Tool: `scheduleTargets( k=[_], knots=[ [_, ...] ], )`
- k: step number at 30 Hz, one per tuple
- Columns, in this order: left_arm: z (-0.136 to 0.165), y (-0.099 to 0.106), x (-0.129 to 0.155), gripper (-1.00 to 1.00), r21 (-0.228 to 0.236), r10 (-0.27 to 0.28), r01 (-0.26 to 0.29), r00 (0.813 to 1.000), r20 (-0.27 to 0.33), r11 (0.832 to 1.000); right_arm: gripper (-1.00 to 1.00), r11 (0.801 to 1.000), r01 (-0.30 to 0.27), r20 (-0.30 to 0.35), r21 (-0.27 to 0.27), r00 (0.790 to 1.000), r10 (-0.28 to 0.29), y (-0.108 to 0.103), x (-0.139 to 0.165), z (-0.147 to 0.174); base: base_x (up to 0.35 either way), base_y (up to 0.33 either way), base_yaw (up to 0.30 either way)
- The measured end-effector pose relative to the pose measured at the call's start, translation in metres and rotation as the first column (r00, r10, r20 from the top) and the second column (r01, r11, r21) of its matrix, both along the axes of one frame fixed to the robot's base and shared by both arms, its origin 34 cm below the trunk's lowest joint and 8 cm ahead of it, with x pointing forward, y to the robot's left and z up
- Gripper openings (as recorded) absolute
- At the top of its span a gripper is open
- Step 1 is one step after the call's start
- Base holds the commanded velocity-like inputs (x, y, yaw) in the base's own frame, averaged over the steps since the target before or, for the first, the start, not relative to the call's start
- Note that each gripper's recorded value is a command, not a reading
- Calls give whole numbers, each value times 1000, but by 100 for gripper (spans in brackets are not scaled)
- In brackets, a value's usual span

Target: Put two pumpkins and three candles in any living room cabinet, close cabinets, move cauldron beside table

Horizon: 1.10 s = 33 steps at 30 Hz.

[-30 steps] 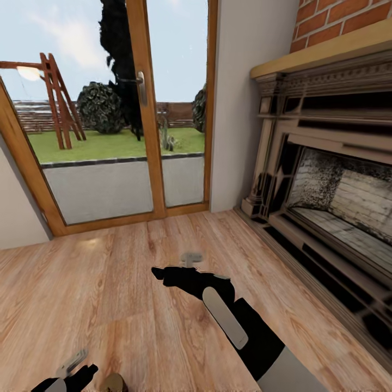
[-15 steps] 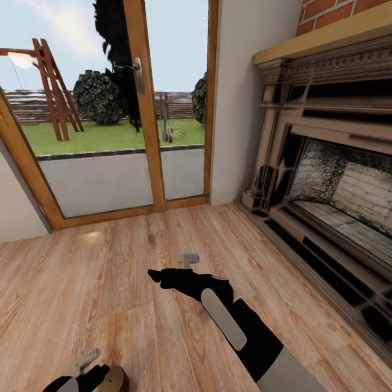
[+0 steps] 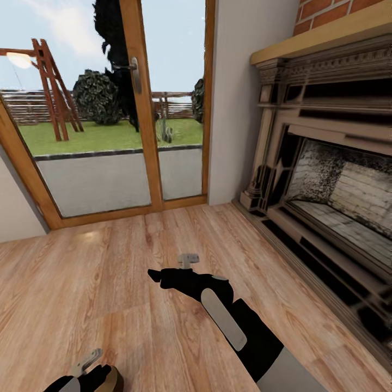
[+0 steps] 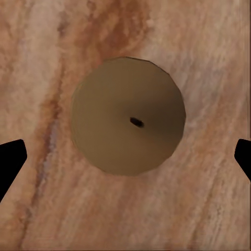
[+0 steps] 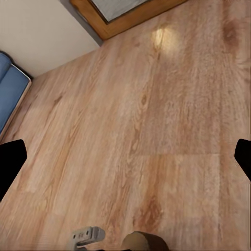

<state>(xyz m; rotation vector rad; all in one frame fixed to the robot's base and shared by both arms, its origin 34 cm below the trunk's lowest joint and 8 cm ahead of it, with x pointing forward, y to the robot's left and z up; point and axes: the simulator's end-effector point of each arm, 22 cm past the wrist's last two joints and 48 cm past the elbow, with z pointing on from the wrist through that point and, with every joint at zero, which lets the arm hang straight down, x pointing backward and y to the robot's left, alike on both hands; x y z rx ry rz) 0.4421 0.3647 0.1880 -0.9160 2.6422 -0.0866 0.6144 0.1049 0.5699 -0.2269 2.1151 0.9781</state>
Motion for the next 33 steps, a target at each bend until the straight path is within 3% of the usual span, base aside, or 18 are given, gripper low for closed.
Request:
scheduleTargets(
  k=[33],
  knots=[
    [0,1,0,100,2,-1,1,1000,1,1000,100,1000,0,-1,0,1000,0,0,0,-1,62,22,0]
  ],
)
